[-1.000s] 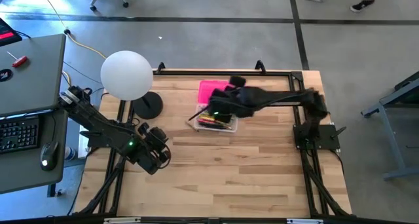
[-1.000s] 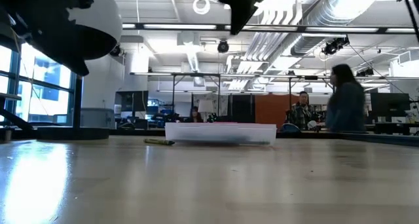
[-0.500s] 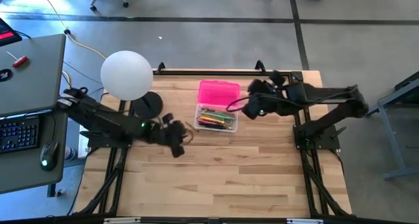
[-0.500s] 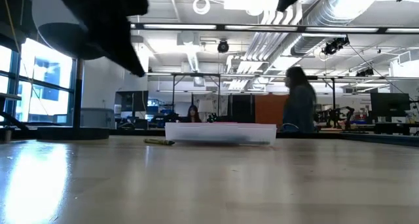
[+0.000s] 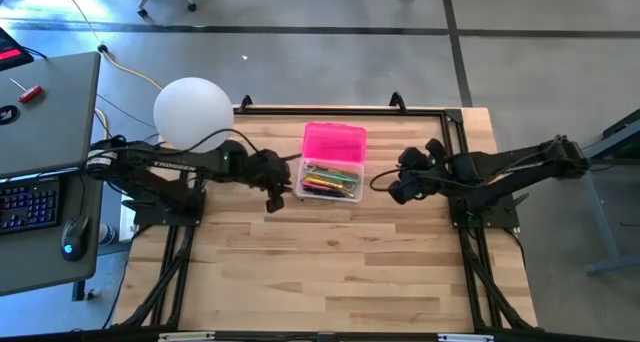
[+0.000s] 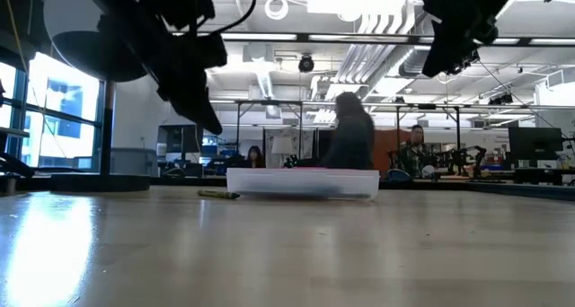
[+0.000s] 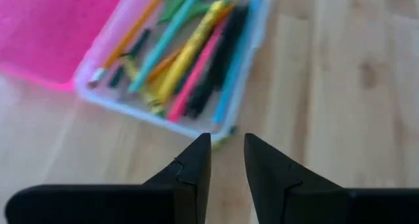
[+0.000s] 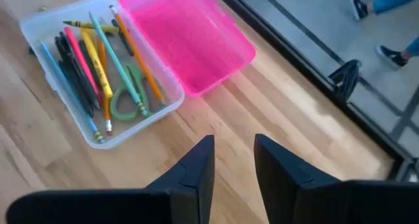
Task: Pick & place school supplies into a supply box
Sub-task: Put the green crayon into the pink supply box
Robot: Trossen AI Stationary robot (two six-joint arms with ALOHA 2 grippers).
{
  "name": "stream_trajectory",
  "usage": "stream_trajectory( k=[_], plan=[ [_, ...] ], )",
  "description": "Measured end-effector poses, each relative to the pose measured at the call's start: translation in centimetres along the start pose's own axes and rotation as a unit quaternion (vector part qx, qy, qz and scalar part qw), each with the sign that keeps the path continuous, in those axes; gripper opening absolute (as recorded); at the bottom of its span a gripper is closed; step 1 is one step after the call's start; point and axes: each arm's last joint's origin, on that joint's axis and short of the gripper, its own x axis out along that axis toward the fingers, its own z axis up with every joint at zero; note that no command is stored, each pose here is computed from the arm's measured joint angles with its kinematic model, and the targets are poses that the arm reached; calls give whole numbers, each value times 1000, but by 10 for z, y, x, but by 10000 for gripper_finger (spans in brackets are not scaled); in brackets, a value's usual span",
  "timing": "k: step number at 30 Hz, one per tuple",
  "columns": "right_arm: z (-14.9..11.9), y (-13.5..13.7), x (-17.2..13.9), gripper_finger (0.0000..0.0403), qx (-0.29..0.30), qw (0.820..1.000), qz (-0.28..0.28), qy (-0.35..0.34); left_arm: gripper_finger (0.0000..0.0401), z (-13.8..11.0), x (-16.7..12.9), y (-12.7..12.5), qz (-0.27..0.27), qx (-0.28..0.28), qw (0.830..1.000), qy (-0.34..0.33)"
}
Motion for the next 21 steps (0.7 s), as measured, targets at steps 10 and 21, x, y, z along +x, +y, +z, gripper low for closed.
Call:
stream_trajectory(
  k=[10, 21],
  plan=[
    [-21, 1, 15, 87, 9, 998, 59, -29, 122, -32, 15, 29, 18, -16, 1000, -10],
    [-20, 4, 16, 87, 16, 997, 70, -34, 122, -43, 24, 33, -17, -18, 999, -37]
  ],
)
